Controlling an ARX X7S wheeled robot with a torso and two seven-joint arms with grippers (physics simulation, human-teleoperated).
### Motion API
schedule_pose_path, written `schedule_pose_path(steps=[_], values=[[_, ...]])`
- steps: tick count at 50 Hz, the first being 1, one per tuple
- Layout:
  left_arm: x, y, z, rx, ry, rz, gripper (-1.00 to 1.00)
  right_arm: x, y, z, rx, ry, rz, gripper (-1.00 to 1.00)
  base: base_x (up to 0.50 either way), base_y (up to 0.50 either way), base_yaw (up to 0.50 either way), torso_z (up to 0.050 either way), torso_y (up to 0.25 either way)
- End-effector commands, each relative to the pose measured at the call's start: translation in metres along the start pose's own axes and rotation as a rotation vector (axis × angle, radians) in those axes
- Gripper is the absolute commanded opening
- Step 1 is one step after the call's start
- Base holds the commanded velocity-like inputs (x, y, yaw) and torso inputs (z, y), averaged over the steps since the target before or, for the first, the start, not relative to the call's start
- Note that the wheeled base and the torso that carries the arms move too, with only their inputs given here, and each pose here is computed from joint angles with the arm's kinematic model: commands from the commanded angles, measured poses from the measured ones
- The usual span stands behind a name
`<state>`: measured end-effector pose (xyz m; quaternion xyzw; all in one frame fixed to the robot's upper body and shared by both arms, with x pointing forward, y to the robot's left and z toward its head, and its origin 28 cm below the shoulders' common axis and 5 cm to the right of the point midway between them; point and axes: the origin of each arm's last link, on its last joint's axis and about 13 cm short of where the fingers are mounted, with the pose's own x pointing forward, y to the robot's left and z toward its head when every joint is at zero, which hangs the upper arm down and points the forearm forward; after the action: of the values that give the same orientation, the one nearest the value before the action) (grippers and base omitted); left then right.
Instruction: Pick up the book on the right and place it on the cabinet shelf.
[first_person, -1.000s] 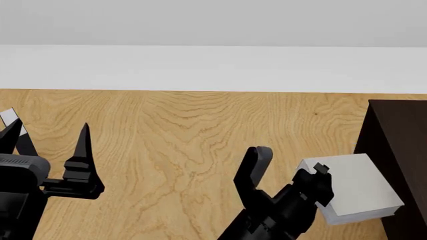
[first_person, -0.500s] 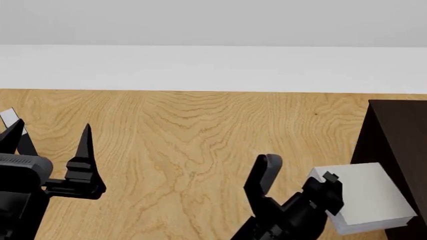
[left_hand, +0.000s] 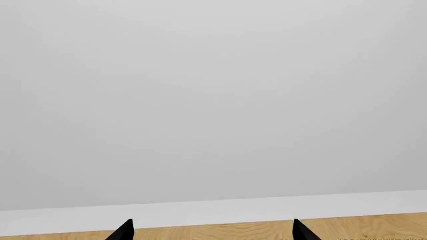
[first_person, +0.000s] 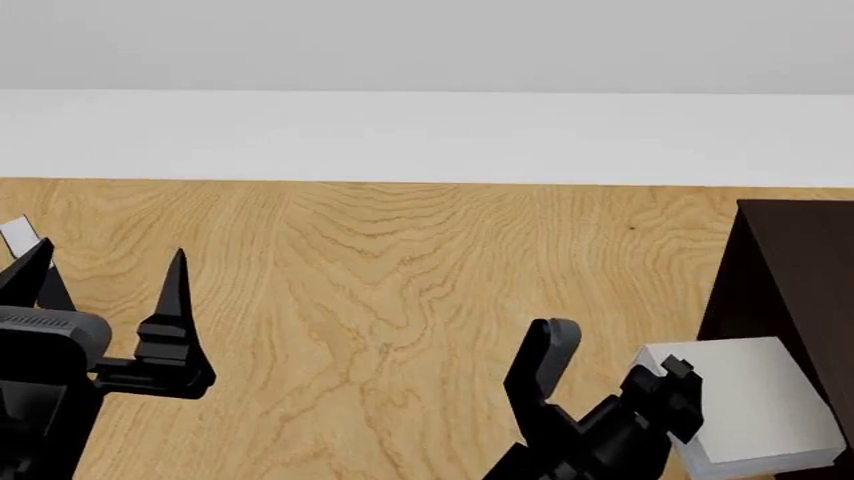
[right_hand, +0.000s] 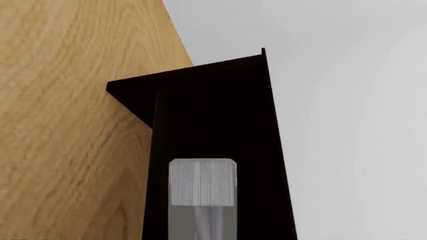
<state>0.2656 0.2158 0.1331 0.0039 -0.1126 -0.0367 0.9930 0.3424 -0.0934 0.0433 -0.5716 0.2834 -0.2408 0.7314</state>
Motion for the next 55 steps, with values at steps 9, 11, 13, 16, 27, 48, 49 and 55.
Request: schedule_pose_path(steps=[9,11,13,16,27,48,49,55], values=[[0.001,-0.001,-0.002,0.004,0.006,-0.004,1.00,0.012,-0.006,-0.013,-0.128,-0.003,-0.145,-1.00,0.00,0.00,0.00,0.000,0.001],[0.001,-0.001,-0.002,0.005,0.006,-0.005,1.00,0.012,-0.005,-0.014,-0.129,-0.001,-0.147,-1.00,0.00,0.00,0.00,0.000,0.000],[0.001,-0.001,-0.003,0.006,0.006,-0.005,1.00,0.012,-0.004,-0.016,-0.128,0.003,-0.145,-1.00,0.00,0.00,0.00,0.000,0.005],[0.002,-0.001,-0.003,0.006,0.007,-0.004,1.00,0.013,-0.003,-0.018,-0.131,0.006,-0.145,-1.00,0.00,0.00,0.00,0.000,0.000],[0.003,-0.003,-0.007,0.020,0.019,-0.008,1.00,0.015,0.000,-0.022,-0.138,-0.001,-0.142,-1.00,0.00,0.00,0.00,0.000,0.001],[0.016,-0.008,-0.023,0.074,0.047,-0.002,1.00,0.026,-0.002,-0.038,-0.161,0.029,-0.150,-1.00,0.00,0.00,0.00,0.000,0.001],[0.016,-0.008,-0.024,0.076,0.049,-0.002,1.00,0.026,-0.002,-0.039,-0.161,0.033,-0.149,-1.00,0.00,0.00,0.00,0.000,0.000],[0.018,-0.008,-0.028,0.086,0.060,-0.001,1.00,0.028,-0.002,-0.043,-0.168,0.041,-0.145,-1.00,0.00,0.00,0.00,0.000,0.002]])
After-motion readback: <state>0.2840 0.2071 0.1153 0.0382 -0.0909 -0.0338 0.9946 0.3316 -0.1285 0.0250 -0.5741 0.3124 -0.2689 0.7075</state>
